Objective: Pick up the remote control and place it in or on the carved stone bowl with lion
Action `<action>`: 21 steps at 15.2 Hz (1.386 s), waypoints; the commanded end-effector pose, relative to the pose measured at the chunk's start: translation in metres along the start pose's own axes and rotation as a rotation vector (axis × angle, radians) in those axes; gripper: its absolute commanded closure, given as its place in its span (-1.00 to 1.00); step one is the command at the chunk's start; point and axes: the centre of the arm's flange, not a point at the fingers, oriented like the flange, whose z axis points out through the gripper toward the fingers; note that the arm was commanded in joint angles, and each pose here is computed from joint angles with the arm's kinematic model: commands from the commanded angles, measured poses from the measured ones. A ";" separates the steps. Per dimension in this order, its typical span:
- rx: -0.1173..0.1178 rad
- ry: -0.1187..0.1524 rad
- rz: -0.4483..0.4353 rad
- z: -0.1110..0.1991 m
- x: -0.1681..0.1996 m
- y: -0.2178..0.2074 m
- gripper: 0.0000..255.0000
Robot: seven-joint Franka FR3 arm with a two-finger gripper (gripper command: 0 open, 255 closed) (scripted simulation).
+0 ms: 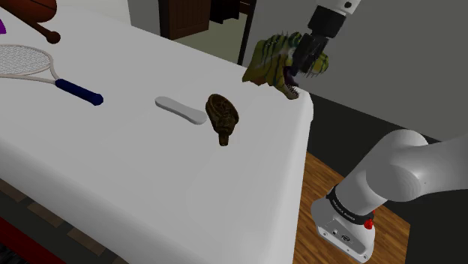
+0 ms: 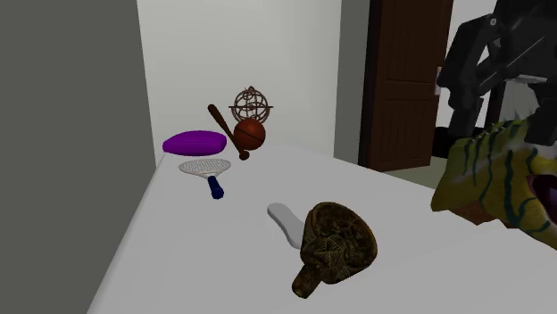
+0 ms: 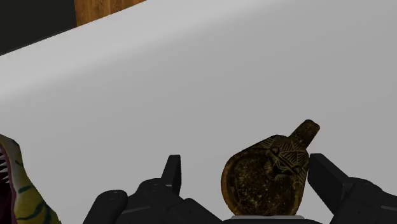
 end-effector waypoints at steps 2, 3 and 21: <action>-0.004 -0.003 -0.009 0.007 0.011 -0.005 -1.00; -0.008 -0.005 -0.017 0.014 0.021 -0.009 -1.00; -0.076 -0.055 -0.170 0.152 0.203 -0.103 -1.00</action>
